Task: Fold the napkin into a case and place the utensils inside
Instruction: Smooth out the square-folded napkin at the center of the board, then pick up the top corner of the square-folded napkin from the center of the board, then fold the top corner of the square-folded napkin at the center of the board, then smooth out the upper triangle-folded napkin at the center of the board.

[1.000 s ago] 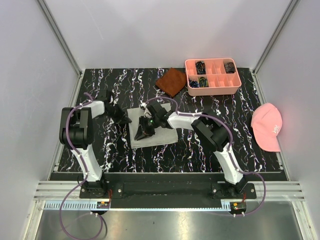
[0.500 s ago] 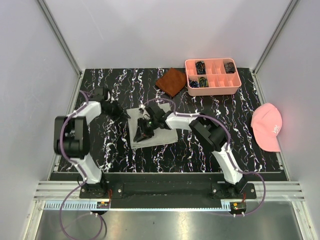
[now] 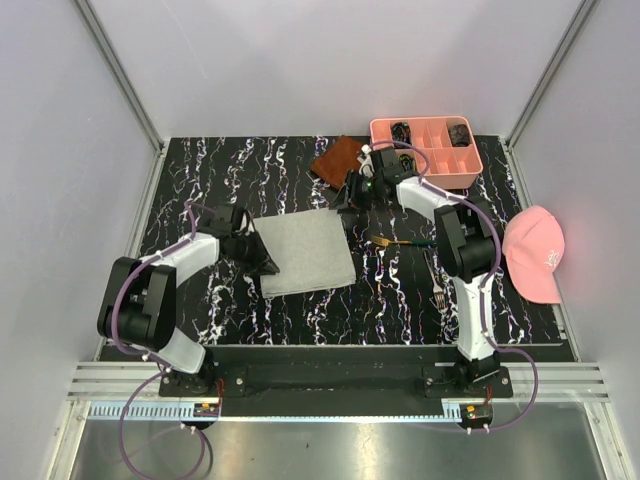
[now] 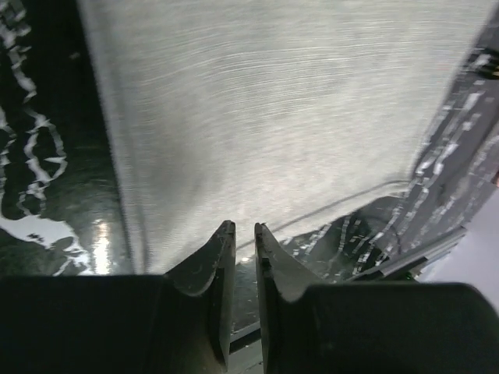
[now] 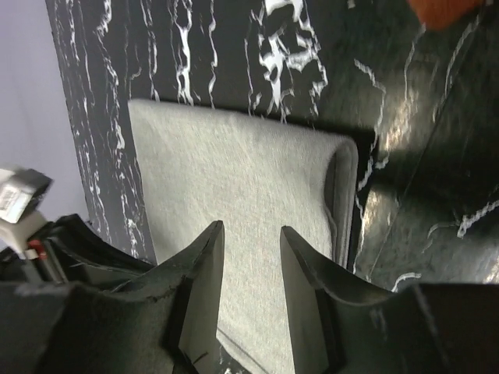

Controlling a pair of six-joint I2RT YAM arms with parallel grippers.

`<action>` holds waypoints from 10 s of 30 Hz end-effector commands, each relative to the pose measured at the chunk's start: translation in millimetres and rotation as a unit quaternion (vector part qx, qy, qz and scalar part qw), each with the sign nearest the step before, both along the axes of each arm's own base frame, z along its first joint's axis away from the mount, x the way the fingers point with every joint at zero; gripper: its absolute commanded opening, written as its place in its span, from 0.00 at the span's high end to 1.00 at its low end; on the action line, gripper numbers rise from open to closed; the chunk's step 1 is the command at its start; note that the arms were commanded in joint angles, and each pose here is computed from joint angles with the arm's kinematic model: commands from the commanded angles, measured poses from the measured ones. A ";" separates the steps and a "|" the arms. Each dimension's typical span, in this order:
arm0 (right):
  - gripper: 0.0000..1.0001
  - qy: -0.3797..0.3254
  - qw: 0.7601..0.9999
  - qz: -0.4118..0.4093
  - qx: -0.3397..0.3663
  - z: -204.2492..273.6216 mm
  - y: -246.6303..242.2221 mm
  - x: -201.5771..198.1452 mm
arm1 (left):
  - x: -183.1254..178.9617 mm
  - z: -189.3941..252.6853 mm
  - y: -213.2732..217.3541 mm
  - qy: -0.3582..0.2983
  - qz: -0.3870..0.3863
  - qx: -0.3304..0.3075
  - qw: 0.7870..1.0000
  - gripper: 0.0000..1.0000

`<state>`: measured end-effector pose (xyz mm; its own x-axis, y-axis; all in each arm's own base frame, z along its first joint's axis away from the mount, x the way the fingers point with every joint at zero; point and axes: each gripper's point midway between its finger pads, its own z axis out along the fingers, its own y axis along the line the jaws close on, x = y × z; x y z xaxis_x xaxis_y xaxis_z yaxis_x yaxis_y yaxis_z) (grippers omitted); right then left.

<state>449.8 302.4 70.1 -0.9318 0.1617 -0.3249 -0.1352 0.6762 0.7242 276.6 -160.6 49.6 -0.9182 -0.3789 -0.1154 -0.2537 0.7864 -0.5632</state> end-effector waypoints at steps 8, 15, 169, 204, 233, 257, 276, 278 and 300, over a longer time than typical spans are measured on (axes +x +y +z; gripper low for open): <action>0.43 0.000 0.992 0.006 -0.125 14.1 -30.0 -38.6 | -19.3 -27.8 17.2 -0.007 0.022 0.031 0.999 0.80; 0.46 0.075 0.982 -0.022 -0.171 -4.6 -52.8 -130.8 | -22.7 -2.3 9.5 -0.035 0.020 0.004 0.999 0.76; 0.86 0.011 0.984 0.160 0.072 1.3 223.6 -60.2 | -48.0 17.0 72.0 -0.042 0.137 0.040 0.989 0.86; 0.80 -0.016 0.996 0.085 0.034 4.0 60.2 -2.3 | 13.1 12.4 -20.2 -0.024 -0.038 -0.038 0.998 0.82; 0.75 0.003 0.993 0.078 0.087 4.5 59.8 -7.2 | -23.2 7.5 -23.8 -0.023 -0.064 -0.010 0.998 0.81; 0.75 0.002 0.994 0.076 0.073 -5.0 59.4 2.4 | -45.9 38.6 -15.8 -0.060 -0.039 -0.005 0.997 0.80; 0.75 0.008 0.996 0.065 0.052 -29.8 47.7 24.6 | -88.5 0.2 5.4 -0.017 -0.019 0.021 0.999 0.81; 0.75 -0.001 0.997 0.063 0.046 -21.9 45.6 25.4 | -71.1 23.8 2.8 -0.050 -0.020 0.022 0.998 0.79; 0.48 -0.028 0.993 0.113 0.024 26.0 73.5 -32.3 | 89.2 16.6 79.8 -0.032 0.085 0.095 0.991 0.53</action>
